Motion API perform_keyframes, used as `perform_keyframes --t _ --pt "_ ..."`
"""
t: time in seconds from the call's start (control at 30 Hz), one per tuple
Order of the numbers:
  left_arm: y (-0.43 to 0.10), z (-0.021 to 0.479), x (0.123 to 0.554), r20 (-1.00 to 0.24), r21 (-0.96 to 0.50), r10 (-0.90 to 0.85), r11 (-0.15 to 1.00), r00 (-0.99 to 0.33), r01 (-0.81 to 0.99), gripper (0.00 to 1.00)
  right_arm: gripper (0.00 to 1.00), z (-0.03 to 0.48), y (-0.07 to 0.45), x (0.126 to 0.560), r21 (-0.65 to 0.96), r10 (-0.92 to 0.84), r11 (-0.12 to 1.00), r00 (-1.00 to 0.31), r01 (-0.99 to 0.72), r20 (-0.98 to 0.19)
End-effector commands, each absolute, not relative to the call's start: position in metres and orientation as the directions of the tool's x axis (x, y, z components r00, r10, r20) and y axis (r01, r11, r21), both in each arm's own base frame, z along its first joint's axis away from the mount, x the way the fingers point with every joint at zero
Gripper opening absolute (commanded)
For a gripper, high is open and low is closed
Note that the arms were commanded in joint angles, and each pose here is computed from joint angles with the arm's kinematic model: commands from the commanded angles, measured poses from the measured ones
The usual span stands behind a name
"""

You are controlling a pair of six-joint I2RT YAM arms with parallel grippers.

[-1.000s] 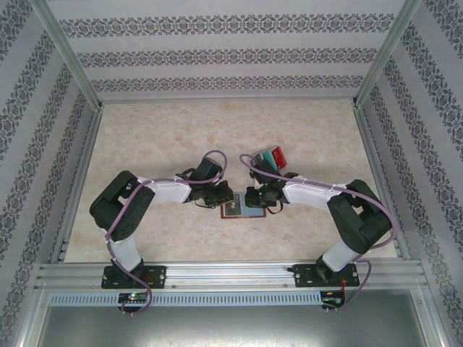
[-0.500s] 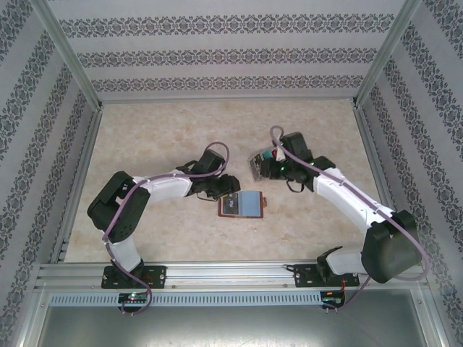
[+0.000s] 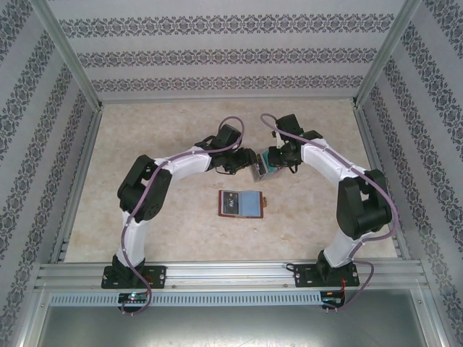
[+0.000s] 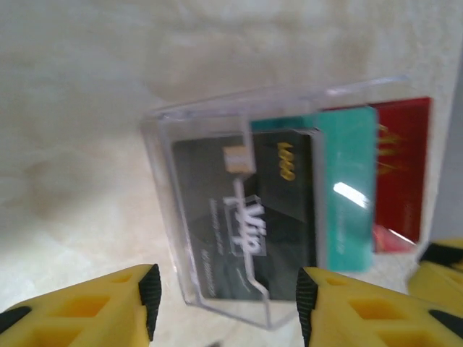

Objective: Put the credit cards into the card holder

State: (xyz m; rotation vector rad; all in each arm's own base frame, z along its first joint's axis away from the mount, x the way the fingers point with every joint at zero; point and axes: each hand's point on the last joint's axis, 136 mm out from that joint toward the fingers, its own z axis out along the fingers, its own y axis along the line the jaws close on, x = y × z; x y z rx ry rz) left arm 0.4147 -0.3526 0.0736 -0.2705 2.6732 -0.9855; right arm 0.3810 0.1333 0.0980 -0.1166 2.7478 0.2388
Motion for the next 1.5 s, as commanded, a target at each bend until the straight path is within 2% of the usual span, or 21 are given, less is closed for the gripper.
perform_keyframes --t 0.0,0.27,0.6,1.03,1.27,1.47 --pt "-0.351 0.075 0.425 -0.168 -0.641 -0.295 0.757 -0.941 -0.123 0.51 0.28 0.105 0.132 0.390 0.106 -0.086 0.985 -0.917 -0.137 -0.390" --pt "-0.364 0.055 0.433 -0.118 -0.660 -0.299 0.736 -0.947 -0.151 0.49 0.29 0.101 0.139 0.395 0.105 -0.109 0.982 -0.920 -0.159 -0.377" --pt "-0.356 0.026 0.426 -0.074 -0.612 -0.302 0.766 -0.950 -0.196 0.37 0.32 0.097 0.139 0.402 -0.015 -0.188 0.980 -0.908 -0.197 -0.375" --pt "-0.349 0.020 0.418 -0.077 -0.590 -0.298 0.783 -0.951 -0.198 0.35 0.33 0.074 0.141 0.409 -0.153 -0.278 0.959 -0.907 -0.240 -0.318" --pt "-0.348 0.022 0.418 -0.084 -0.598 -0.308 0.777 -0.948 -0.199 0.34 0.32 0.069 0.131 0.414 -0.309 -0.330 0.922 -0.893 -0.235 -0.305" --pt "-0.347 0.022 0.417 -0.087 -0.601 -0.307 0.775 -0.948 -0.196 0.34 0.30 0.073 0.126 0.417 -0.337 -0.325 0.917 -0.890 -0.214 -0.320"
